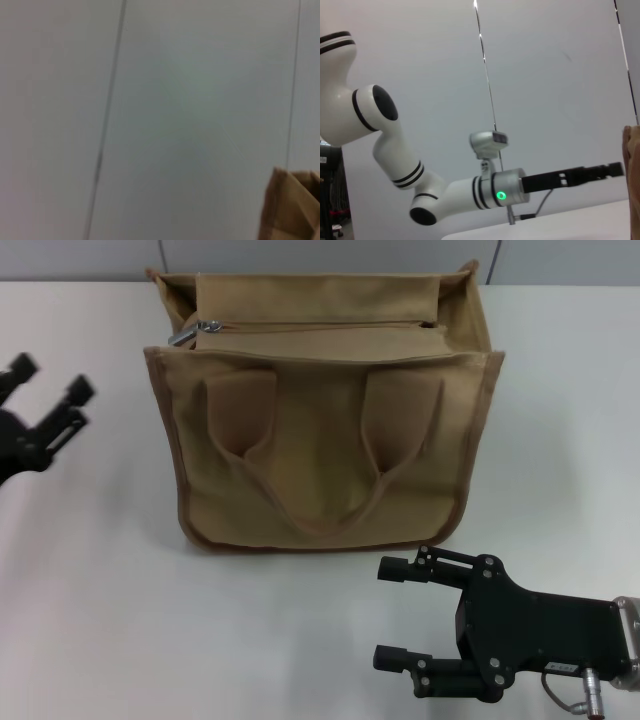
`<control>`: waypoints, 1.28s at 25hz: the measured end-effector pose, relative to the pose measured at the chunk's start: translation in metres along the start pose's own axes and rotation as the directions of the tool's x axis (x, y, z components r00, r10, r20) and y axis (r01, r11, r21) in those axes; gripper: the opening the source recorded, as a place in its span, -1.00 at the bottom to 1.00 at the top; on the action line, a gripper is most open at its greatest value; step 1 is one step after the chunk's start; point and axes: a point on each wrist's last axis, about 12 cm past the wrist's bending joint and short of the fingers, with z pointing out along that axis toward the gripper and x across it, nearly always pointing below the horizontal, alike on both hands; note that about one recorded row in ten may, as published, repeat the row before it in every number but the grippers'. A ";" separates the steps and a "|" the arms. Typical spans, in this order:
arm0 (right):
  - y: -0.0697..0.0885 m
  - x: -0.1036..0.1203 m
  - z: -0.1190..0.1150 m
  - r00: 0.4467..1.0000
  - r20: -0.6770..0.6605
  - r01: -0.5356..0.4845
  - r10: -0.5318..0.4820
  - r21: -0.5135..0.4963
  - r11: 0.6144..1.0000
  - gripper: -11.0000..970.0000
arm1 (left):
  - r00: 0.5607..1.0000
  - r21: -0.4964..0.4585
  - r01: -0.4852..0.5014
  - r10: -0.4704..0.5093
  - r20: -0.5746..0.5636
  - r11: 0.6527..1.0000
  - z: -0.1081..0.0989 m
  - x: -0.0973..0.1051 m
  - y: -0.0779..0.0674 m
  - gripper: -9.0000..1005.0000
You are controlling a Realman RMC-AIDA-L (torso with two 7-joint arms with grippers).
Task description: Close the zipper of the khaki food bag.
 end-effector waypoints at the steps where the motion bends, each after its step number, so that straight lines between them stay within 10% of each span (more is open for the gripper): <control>1: 0.000 0.000 0.000 1.000 0.000 -0.002 0.002 0.001 1.000 0.58 | 1.000 0.000 0.000 0.000 0.000 1.000 0.000 0.000 0.000 0.46; 7: 0.001 0.003 -0.001 1.000 -0.003 -0.009 0.009 0.015 1.000 0.58 | 0.997 0.155 -0.050 0.057 -0.043 0.987 0.025 0.001 -0.013 0.44; 15: -0.002 0.001 0.003 1.000 -0.004 -0.006 0.006 0.010 1.000 0.58 | 0.999 0.072 -0.017 0.014 0.042 0.997 0.050 -0.002 -0.015 0.42; 32: -0.009 -0.001 0.009 1.000 -0.014 0.003 -0.003 0.018 1.000 0.58 | 0.989 0.068 0.016 -0.026 0.149 0.998 0.040 -0.007 -0.023 0.36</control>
